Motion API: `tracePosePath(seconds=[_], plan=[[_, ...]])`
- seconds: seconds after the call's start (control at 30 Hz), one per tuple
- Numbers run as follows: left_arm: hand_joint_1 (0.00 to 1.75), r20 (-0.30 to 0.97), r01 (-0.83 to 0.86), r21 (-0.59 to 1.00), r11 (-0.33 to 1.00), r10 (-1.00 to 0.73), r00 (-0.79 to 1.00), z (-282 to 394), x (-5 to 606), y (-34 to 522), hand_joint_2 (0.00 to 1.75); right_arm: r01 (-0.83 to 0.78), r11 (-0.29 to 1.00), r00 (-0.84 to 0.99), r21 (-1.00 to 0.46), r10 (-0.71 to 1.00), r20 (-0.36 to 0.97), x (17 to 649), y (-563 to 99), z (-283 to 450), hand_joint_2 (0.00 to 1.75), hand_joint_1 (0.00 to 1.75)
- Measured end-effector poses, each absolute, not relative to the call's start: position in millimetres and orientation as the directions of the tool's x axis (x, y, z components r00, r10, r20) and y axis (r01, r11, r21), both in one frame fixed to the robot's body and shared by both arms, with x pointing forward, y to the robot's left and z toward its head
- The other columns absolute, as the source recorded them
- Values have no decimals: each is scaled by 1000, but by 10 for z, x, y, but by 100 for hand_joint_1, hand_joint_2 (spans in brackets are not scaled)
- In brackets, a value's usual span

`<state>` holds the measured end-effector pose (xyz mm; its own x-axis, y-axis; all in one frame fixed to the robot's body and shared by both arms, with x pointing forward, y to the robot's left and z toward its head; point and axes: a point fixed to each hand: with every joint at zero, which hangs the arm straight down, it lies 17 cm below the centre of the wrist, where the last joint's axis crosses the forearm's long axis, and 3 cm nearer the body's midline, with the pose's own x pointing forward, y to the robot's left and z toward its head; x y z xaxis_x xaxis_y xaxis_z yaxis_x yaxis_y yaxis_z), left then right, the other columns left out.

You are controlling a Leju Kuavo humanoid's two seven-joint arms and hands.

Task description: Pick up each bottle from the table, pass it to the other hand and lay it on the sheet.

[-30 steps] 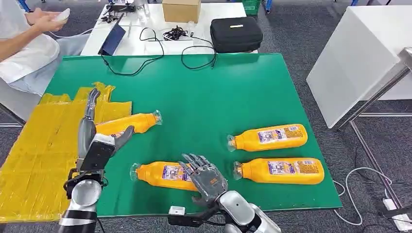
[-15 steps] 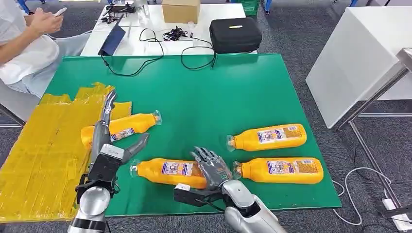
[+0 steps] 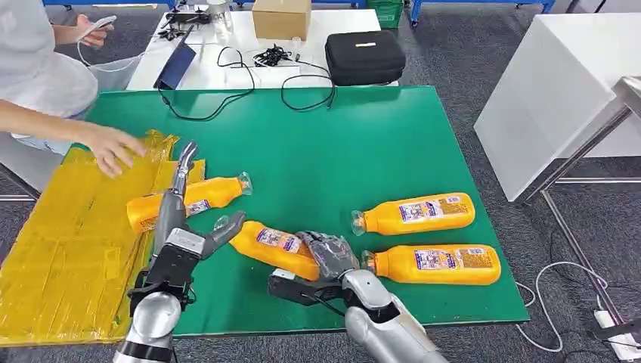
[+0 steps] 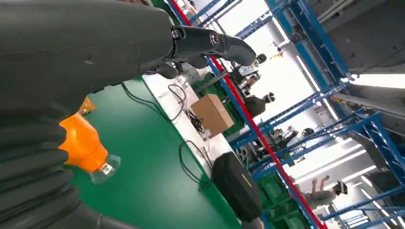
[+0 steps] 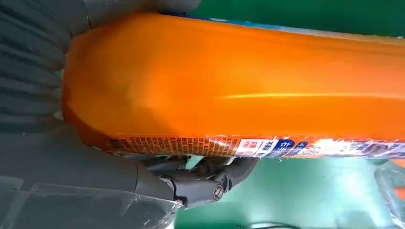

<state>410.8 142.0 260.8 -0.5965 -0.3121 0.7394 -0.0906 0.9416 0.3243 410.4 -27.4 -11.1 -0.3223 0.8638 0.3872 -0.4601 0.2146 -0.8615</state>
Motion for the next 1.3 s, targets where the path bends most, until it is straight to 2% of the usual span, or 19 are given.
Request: tracePosePath(seconds=[0.07,0.47,0.63,0.77,0.97,1.2,1.23,1.3], plan=[[0,740,-86,321,943,-306,-599,2612,4101,1404,175,-462,218,-317,-860,865,389,4120,-280,-115,175,175],[0,745,-71,289,955,-271,-610,2645,4074,1367,175,-481,244,-294,-842,860,417,4174,-317,-144,175,175],[0,754,-72,266,961,-254,-605,2641,4033,1388,175,-393,391,-239,-832,830,503,4245,-396,42,175,175],[0,779,-46,234,971,-215,-589,2624,3976,1401,175,-256,564,-226,-785,754,616,4232,-524,436,175,175],[0,780,-42,226,973,-207,-591,2648,3936,1410,175,-199,624,-223,-755,722,655,4220,-634,661,175,175],[0,866,129,163,978,-80,-494,2462,3967,1223,175,-37,744,-282,-667,632,722,4203,-842,1168,175,175],[0,889,182,125,975,-28,-457,2417,3971,1172,175,-23,755,-291,-655,622,727,4184,-857,1220,175,175],[0,926,355,-50,934,177,-335,2325,3933,1005,175,7,780,-325,-625,593,737,4154,-861,1361,175,175]])
